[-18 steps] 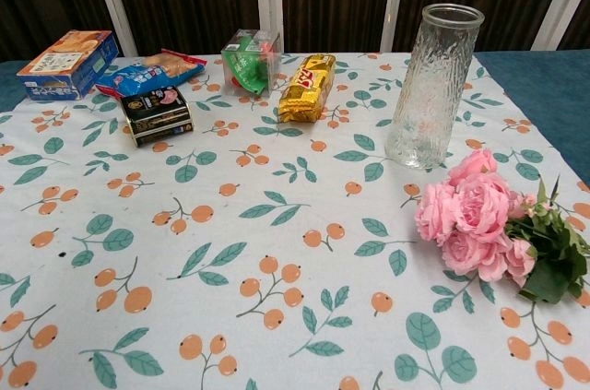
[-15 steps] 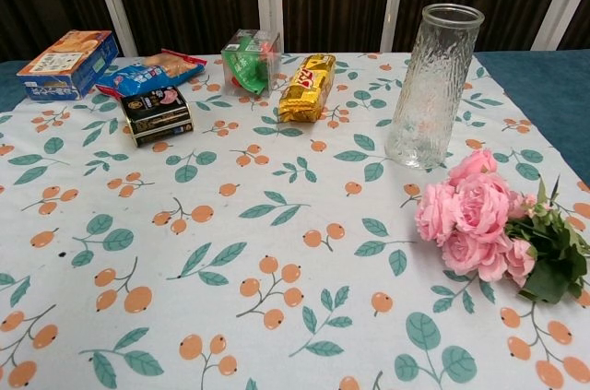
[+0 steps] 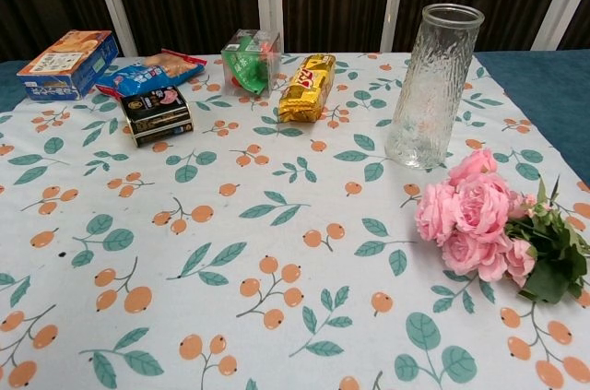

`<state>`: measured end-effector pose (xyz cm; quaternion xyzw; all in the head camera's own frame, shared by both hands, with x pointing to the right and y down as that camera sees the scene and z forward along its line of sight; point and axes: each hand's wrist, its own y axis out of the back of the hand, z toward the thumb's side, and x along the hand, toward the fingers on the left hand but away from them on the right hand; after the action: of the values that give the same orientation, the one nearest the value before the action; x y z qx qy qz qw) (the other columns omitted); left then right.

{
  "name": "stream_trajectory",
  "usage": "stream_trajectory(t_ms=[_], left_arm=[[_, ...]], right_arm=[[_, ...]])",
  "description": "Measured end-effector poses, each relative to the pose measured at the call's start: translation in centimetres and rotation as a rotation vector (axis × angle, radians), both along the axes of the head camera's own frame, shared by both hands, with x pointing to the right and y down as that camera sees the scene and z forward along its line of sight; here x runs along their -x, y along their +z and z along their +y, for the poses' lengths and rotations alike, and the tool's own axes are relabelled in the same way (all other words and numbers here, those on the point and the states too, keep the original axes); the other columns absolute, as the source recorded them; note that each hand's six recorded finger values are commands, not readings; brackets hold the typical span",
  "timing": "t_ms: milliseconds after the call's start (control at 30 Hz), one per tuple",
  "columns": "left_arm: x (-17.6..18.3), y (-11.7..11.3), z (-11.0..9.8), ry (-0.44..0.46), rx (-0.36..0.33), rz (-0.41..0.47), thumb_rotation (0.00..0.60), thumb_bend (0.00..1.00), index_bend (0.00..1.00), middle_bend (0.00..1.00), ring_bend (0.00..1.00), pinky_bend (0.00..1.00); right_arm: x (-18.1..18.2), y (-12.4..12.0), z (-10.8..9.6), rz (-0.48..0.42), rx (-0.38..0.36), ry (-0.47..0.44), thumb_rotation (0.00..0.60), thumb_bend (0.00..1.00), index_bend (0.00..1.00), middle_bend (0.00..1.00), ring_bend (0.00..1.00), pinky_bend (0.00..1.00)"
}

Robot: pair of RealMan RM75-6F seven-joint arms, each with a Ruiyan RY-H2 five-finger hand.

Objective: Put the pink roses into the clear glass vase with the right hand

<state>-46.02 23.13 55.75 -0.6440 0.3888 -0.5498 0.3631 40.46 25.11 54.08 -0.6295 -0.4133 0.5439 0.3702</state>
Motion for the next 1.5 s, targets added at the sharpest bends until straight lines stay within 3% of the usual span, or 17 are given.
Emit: stream_trajectory(t_ms=[400, 767, 1267, 1433, 1500], left_arm=[[0.1, -0.2, 0.1, 0.000, -0.006, 0.009, 0.600, 0.00, 0.00, 0.00, 0.00, 0.00], [0.2, -0.1, 0.1, 0.002, 0.008, 0.015, 0.600, 0.00, 0.00, 0.00, 0.00, 0.00], [0.3, 0.1, 0.0, -0.005, 0.024, 0.024, 0.600, 0.00, 0.00, 0.00, 0.00, 0.00], [0.3, 0.1, 0.0, -0.009, 0.030, 0.028, 0.600, 0.00, 0.00, 0.00, 0.00, 0.00], [0.3, 0.2, 0.0, -0.009, 0.032, 0.029, 0.600, 0.00, 0.00, 0.00, 0.00, 0.00]], right_arm=[[4.3, 1.5, -0.3, -0.100, 0.100, -0.056, 0.600, 0.29, 0.00, 0.00, 0.00, 0.00], [8.5, 6.4, -0.2, -0.136, 0.263, -0.074, 0.600, 0.29, 0.00, 0.00, 0.00, 0.00], [11.2, 11.0, -1.1, -0.118, 0.326, -0.072, 0.600, 0.29, 0.00, 0.00, 0.00, 0.00], [11.7, 12.2, -1.2, -0.116, 0.349, -0.060, 0.600, 0.29, 0.02, 0.12, 0.15, 0.07], [11.9, 12.4, -1.3, -0.120, 0.350, -0.058, 0.600, 0.29, 0.10, 0.21, 0.25, 0.13]])
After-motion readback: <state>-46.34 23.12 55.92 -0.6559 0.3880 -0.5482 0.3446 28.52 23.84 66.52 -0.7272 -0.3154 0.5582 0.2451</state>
